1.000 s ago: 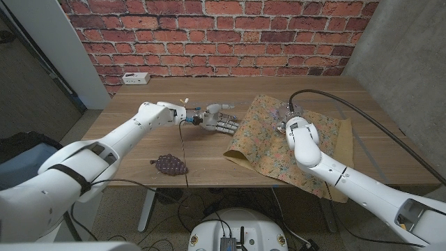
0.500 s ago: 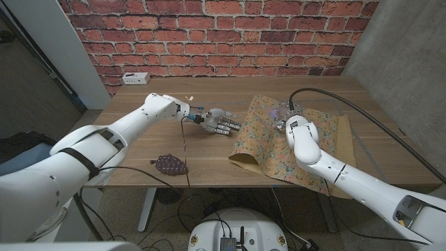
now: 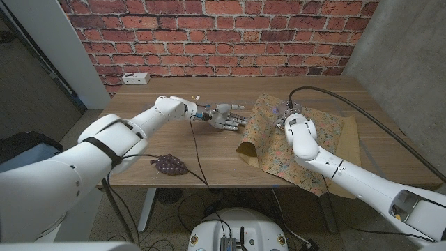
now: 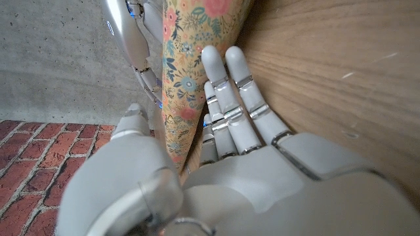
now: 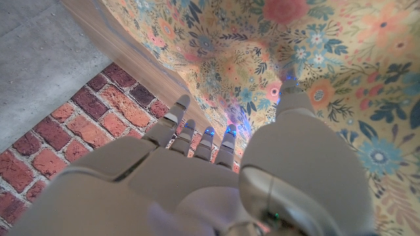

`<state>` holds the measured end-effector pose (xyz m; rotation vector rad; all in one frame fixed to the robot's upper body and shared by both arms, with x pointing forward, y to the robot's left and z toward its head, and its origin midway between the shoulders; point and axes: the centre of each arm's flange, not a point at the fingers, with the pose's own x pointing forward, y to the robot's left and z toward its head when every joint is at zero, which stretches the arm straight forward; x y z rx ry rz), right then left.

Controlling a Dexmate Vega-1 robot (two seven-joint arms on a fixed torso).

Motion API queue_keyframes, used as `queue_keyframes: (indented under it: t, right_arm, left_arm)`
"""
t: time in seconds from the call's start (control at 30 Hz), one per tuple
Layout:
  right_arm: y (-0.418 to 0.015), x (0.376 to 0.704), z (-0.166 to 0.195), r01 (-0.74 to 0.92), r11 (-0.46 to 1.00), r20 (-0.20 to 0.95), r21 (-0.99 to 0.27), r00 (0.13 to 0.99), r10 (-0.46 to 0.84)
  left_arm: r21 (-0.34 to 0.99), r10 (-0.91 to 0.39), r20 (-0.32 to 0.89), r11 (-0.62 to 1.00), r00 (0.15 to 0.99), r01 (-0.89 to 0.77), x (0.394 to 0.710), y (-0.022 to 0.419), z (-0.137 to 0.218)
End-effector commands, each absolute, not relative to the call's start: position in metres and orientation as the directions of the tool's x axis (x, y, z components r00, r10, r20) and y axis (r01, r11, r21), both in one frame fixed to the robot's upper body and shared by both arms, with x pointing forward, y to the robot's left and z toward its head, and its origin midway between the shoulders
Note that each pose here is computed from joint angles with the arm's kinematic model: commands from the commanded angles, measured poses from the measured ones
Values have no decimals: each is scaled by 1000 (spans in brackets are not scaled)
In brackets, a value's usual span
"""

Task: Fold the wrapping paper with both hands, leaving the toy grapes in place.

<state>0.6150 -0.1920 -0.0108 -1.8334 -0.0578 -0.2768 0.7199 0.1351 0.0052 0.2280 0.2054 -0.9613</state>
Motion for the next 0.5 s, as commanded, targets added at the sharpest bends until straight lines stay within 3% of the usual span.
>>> queue_keyframes:
  t: [0.03,0.3,0.4,0.5]
  right_arm:
    - [-194,626,-6,181,-270,215,-946,971,-102]
    - [-200,626,-5,189,-258,222,-947,969,-106]
    - [-201,626,-4,191,-256,223,-948,969,-105]
    - [-201,625,-4,197,-251,227,-948,969,-98]
  left_arm:
    - [445,-668,-450,408,593,797,714,114,45]
    - [807,-315,-339,386,886,446,676,118,85]
    - [850,-291,-258,385,921,359,664,113,92]
    - [825,-340,-251,414,906,384,666,106,89]
